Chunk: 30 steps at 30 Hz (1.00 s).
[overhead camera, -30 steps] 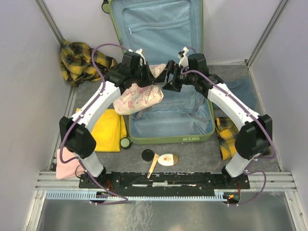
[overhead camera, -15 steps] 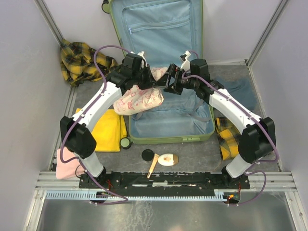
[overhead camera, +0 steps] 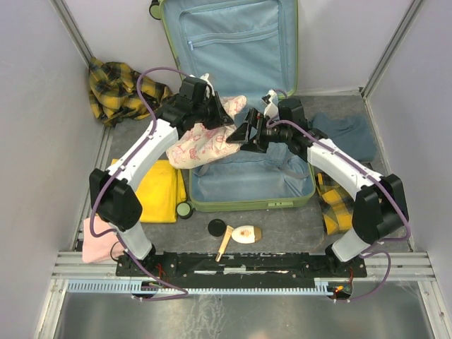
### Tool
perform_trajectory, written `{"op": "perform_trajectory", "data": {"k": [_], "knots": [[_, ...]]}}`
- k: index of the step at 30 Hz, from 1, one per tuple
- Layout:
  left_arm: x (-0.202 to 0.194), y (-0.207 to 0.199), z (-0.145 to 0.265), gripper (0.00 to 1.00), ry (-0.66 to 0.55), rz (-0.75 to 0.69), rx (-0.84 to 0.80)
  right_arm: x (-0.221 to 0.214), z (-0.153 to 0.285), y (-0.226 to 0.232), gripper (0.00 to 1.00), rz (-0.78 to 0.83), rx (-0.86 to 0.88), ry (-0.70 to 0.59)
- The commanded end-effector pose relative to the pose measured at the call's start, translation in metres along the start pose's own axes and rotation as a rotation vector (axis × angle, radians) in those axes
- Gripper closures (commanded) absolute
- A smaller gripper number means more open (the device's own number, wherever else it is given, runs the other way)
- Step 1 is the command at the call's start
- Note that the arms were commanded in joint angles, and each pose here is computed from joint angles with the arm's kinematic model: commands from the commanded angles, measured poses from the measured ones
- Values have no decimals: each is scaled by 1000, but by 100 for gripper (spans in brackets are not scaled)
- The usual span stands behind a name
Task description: Pack the luggage
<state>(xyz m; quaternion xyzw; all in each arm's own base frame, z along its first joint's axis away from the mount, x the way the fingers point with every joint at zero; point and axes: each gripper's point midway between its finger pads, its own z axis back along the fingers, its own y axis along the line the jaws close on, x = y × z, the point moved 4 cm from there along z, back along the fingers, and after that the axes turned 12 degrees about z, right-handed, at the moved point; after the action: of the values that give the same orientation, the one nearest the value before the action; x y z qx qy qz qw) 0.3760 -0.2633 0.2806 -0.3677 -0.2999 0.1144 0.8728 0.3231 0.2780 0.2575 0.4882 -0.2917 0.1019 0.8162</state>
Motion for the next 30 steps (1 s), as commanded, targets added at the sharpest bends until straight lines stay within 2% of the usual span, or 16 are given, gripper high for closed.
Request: {"op": "perform_trajectory", "data": {"k": [1,16,18,19,24,26,30], "knots": [[18,-34,13,97,-70,12,-145,-2,15,17,1,55,55,-14],[13,-38,15,97,-47,21,-181,33,-19,17,0,32,-12,-57],[13,-38,14,97,-46,23,-184,32,-25,12,5,28,-28,-53],[13,-38,14,97,-45,23,-184,32,-26,10,10,26,-37,-54],[18,-39,19,97,-73,-2,-181,25,-27,-2,49,48,-83,-29],[22,-38,24,85,-95,-21,-175,21,-24,-10,69,49,-106,-20],[47,-14,38,42,-157,-21,-133,17,-16,-24,95,50,-135,-2]]}}
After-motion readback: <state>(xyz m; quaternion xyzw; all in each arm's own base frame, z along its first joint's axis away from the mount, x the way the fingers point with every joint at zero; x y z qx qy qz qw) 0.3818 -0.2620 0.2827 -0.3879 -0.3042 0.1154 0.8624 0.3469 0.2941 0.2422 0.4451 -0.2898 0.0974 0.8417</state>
